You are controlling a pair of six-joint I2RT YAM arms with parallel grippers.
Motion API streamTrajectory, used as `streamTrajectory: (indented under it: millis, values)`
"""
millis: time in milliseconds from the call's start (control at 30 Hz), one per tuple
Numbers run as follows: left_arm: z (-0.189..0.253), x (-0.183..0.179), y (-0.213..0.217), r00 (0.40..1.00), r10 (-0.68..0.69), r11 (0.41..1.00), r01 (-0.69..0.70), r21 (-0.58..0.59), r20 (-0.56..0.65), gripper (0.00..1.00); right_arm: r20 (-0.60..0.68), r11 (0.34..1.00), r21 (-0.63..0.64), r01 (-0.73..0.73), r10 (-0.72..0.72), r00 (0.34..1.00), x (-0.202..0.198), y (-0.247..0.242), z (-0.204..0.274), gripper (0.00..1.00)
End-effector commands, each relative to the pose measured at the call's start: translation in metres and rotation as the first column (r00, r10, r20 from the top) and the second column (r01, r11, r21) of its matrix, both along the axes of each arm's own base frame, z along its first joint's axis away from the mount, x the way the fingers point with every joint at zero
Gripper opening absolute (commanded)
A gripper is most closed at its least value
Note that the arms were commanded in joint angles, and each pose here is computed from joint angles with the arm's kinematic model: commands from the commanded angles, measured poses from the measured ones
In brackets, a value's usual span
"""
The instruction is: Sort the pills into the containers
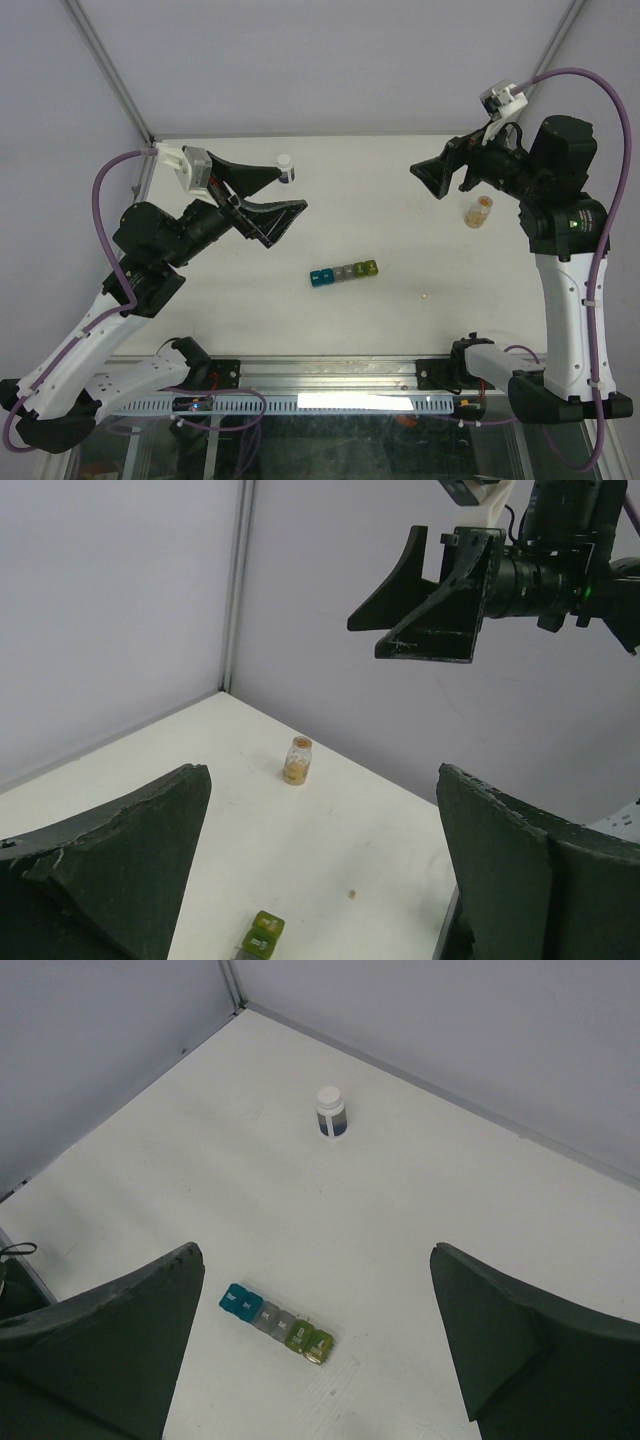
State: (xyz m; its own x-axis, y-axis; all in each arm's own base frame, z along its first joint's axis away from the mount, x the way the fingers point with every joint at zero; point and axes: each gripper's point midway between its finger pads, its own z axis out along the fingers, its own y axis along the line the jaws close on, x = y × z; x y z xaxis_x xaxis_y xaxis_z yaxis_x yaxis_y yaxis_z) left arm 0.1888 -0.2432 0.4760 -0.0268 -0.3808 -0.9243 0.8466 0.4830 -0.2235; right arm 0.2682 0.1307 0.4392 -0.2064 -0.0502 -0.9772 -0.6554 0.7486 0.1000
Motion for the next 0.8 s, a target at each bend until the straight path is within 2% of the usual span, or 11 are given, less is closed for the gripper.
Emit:
streamTrajectory:
  millis: [0,767]
  values:
    - [0.019,-0.007,0.009,0.998,0.008,1.0,-0.007,-0.014,0.055,0.99,0.078,0.995,0.088,0.046,-0.053,0.996,-0.011,-0.004,0.043,0.99]
    - [0.005,-0.007,0.011,0.999,0.019,1.0,-0.02,0.016,0.043,0.99,0.132,0.996,0.034,0.076,-0.08,0.988,-0.015,-0.013,0.047,0.99]
